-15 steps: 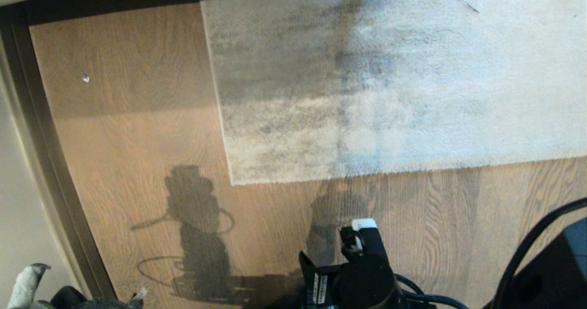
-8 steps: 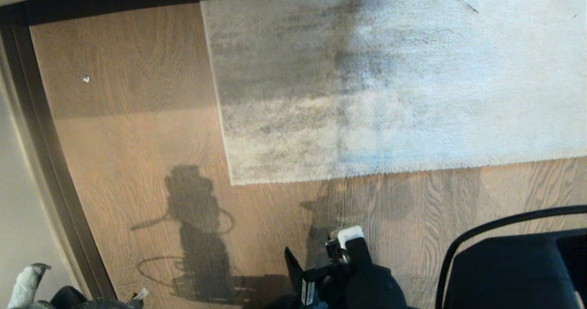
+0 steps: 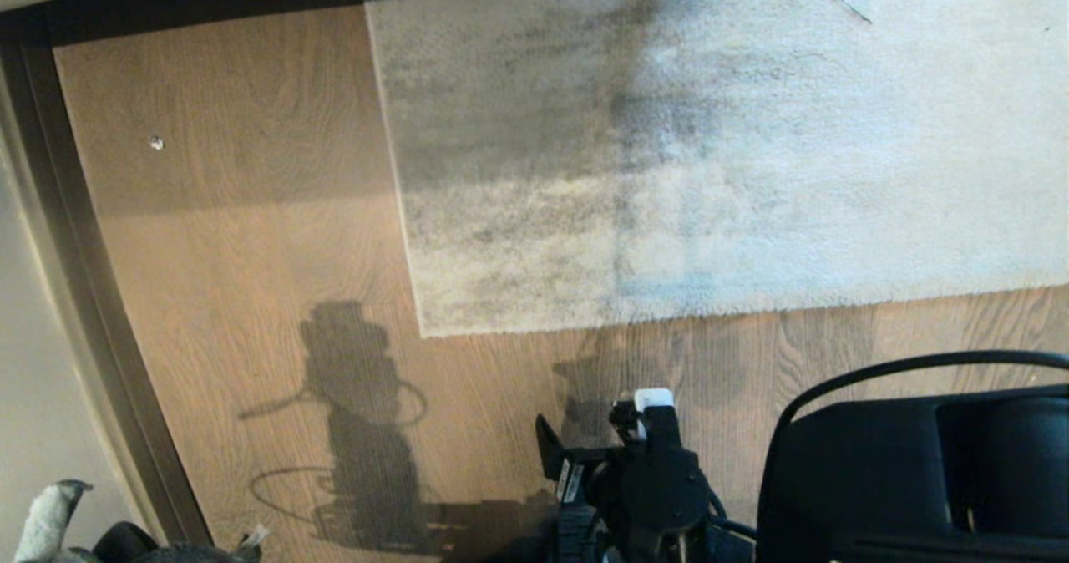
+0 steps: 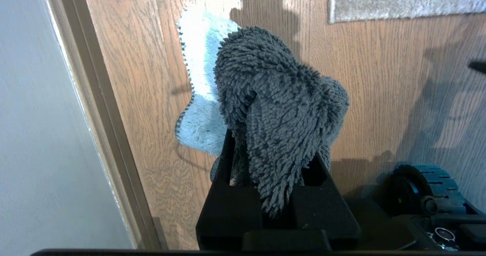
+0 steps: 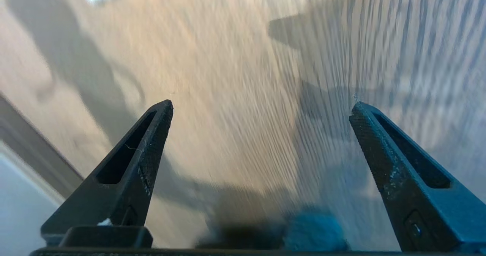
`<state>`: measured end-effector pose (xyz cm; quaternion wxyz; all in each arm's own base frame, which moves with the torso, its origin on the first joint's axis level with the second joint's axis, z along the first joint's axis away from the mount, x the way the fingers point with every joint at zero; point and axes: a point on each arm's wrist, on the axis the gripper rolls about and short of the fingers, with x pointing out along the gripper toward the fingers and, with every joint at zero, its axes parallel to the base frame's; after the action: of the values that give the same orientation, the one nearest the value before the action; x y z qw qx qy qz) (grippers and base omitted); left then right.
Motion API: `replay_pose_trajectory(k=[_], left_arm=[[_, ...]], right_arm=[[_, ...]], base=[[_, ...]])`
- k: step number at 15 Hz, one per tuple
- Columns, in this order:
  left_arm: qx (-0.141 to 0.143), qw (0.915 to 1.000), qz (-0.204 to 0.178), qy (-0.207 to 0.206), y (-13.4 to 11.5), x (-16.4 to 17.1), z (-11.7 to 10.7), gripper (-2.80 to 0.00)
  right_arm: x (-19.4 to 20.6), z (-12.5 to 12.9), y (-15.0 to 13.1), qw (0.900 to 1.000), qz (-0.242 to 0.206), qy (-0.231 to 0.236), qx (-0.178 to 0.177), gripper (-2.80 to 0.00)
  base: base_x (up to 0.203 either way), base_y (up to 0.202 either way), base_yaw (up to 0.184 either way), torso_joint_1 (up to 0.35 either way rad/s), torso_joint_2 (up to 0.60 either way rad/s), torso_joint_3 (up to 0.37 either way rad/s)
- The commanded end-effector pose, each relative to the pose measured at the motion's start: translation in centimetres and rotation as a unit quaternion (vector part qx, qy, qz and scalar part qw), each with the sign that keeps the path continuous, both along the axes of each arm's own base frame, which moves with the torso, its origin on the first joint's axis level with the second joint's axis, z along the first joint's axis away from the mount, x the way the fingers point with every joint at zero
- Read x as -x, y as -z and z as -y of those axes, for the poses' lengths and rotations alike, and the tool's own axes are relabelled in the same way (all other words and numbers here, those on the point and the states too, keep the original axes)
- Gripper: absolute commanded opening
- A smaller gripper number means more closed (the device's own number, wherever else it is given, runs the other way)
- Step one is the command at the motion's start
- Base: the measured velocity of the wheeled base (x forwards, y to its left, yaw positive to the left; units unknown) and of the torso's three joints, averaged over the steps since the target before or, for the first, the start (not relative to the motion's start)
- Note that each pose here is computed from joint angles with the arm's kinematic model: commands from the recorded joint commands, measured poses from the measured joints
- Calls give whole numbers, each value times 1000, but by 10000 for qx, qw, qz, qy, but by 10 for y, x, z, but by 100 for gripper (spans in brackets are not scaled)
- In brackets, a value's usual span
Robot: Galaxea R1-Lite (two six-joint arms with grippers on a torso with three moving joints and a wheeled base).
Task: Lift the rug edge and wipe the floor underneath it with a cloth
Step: Lift up the carpet
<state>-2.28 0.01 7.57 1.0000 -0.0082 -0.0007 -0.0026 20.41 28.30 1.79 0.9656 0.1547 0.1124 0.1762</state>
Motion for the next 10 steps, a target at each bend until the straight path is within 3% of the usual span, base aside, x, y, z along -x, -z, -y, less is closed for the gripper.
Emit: replay_pose_trajectory(k=[1, 10], left_arm=[[2, 10000, 6, -3, 0, 0, 0, -280], [2, 10000, 0, -3, 0, 0, 0, -280]], right_arm=[[-14, -5, -4, 9989, 166, 152, -413, 0], [-51, -30, -25, 9836, 503, 342, -1700, 0]], base=[[0, 0, 0, 0, 0, 0], [0, 0, 0, 0, 0, 0]])
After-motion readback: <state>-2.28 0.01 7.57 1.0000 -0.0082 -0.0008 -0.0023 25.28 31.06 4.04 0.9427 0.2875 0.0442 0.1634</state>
